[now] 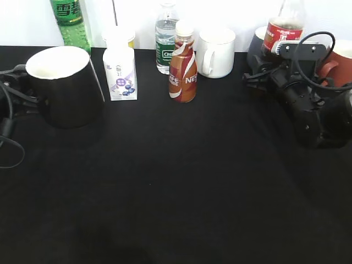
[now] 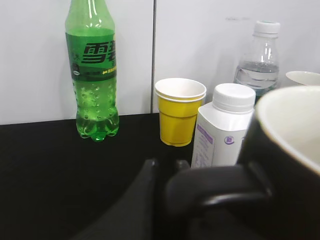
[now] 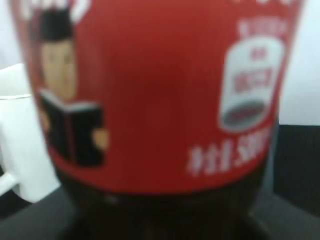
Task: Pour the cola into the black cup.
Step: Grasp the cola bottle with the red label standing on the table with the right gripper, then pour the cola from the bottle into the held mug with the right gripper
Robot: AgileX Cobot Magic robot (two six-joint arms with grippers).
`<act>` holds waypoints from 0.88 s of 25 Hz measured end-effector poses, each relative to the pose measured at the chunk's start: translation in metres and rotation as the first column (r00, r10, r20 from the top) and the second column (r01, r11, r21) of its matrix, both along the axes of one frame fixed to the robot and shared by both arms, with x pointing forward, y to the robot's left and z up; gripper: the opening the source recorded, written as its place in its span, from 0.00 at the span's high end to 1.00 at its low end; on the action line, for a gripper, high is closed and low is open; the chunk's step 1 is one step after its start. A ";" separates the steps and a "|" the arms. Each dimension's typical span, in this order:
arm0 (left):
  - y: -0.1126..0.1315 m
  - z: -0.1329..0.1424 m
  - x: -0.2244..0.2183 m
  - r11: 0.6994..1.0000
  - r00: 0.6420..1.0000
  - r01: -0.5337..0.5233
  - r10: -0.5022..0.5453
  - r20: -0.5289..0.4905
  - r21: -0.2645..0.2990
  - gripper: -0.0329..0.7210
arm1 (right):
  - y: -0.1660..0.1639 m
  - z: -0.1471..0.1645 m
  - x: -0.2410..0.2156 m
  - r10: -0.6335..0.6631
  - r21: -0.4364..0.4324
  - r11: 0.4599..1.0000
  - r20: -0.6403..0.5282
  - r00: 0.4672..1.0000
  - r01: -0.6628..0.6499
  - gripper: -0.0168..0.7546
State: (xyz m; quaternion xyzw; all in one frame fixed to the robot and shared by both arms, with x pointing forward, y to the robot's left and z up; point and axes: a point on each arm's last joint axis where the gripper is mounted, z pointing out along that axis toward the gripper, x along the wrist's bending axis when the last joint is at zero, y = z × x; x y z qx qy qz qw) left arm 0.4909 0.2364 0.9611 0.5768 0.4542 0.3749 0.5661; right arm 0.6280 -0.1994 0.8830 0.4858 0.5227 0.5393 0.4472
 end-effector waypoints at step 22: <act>-0.048 -0.012 -0.018 0.943 0.953 0.304 -0.299 -0.051 0.138 0.88 | 0.084 0.078 -0.090 0.612 -0.938 0.297 0.045 0.789 -0.177 0.48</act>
